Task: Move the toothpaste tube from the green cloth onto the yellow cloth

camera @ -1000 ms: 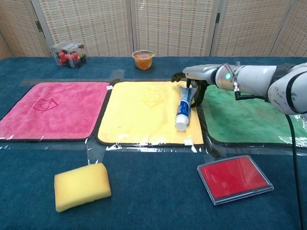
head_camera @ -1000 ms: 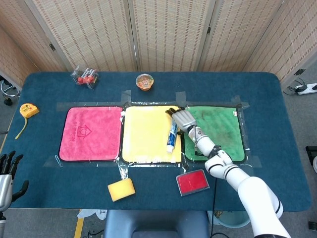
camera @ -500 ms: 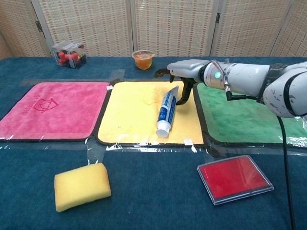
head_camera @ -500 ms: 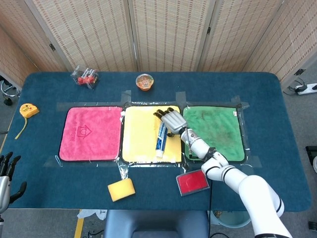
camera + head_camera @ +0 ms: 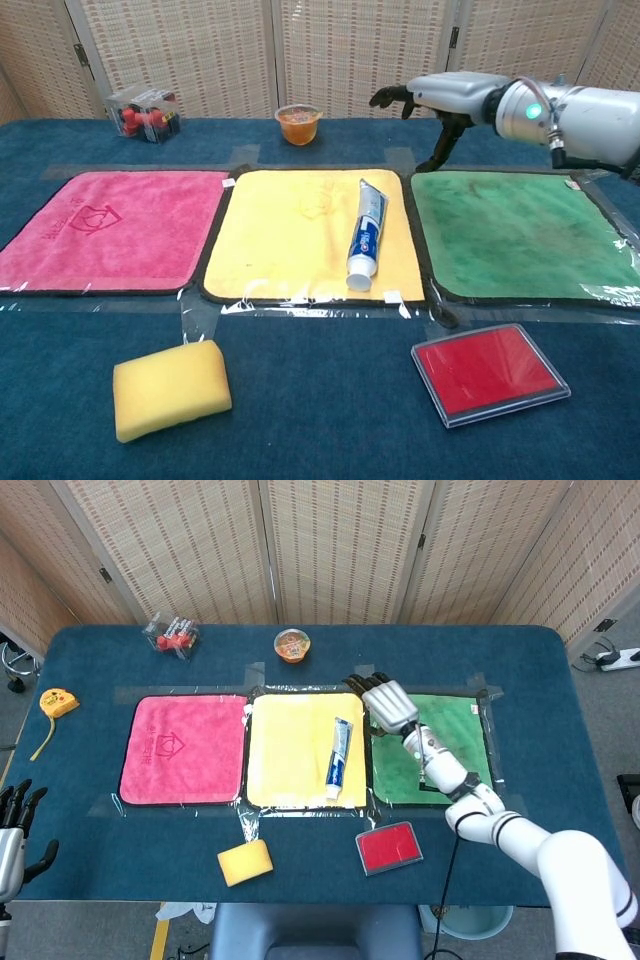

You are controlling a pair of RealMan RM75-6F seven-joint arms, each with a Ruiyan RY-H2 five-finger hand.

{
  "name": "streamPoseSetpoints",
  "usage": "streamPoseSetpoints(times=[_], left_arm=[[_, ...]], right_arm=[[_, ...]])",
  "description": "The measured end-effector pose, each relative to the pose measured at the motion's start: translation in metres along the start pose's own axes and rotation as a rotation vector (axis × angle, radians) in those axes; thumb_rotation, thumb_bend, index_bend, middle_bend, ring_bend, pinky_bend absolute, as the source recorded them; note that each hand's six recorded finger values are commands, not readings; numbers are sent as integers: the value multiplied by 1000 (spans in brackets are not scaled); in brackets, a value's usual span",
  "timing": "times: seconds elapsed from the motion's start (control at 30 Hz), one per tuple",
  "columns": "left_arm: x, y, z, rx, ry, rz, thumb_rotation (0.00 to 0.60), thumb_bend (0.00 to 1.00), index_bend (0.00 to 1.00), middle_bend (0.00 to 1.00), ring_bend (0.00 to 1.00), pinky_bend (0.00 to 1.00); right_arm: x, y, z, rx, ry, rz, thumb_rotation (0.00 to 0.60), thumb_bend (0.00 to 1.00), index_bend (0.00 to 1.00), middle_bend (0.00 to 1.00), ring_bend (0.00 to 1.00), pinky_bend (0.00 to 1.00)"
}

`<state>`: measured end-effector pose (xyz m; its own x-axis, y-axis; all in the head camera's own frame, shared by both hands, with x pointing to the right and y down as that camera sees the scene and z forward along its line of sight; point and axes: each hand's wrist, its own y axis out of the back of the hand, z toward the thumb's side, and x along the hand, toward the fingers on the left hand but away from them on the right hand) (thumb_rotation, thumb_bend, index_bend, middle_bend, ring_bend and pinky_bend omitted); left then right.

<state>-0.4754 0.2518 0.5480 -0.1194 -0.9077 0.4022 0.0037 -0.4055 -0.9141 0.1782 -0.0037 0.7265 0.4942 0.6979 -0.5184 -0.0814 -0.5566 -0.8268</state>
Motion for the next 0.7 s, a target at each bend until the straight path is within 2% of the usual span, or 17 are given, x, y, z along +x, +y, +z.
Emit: streamPoseSetpoints(times=[0.23,0.47,0.57,0.7], left_arm=[[12,3,9,-10,-36,12,600,375,159,76,67,0],[22,2,16,-15,-60,8,600,376,159,76,68,0],[25,0,19,-15,-64,-2,600,376,160,76,67,0],[28,0,27,-18,-76,-18,600,376,163,76,68,0]], right_arm=[[57,26,-33,13,-29,-81,600,267,58,102,154,125],[149,46,-69,46,-124,-156,600,266,58,91,130,120],[189,50,-81,58,-178,-172,600,266,58,86,122,119],[229,45,-87,54,-228,-174,600,266,58,80,114,119]])
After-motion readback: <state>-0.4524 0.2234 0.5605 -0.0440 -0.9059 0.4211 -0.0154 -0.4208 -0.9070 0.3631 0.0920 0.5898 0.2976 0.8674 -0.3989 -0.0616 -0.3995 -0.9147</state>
